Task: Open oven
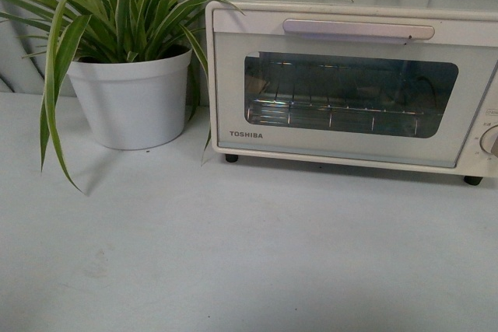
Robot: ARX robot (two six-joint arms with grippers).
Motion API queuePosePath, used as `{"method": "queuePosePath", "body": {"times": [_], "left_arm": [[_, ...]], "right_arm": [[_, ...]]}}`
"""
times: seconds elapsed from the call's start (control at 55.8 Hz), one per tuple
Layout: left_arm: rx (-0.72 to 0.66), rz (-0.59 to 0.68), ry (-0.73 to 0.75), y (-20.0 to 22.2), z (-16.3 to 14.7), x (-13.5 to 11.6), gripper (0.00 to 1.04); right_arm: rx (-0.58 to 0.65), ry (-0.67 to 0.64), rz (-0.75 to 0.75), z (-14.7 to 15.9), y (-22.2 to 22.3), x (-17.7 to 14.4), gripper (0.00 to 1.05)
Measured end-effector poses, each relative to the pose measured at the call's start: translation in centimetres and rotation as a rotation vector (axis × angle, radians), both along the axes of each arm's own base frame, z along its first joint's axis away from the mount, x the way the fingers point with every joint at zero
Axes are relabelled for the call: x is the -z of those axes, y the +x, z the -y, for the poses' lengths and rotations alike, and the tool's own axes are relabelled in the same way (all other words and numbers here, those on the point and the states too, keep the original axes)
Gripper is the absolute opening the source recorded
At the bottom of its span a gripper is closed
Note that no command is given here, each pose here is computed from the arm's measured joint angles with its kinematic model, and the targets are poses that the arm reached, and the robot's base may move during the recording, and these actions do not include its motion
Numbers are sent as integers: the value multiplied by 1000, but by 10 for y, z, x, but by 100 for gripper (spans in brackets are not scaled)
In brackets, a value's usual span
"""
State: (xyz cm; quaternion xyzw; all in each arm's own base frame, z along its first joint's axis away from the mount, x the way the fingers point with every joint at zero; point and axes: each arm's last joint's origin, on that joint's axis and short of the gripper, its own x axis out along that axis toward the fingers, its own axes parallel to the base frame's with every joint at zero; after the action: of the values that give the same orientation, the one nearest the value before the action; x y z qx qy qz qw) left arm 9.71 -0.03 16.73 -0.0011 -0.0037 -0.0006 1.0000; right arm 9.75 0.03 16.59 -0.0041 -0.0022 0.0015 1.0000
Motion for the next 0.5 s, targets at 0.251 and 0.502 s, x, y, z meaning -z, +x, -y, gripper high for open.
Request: {"method": "queuePosePath", "body": {"times": [0.251,0.502], "left_arm": [[0,0,0,0,0,0,98],[0,0,0,0,0,0,98]], "right_arm": [[0,0,0,0,0,0,95],[0,0,0,0,0,0,95]]}}
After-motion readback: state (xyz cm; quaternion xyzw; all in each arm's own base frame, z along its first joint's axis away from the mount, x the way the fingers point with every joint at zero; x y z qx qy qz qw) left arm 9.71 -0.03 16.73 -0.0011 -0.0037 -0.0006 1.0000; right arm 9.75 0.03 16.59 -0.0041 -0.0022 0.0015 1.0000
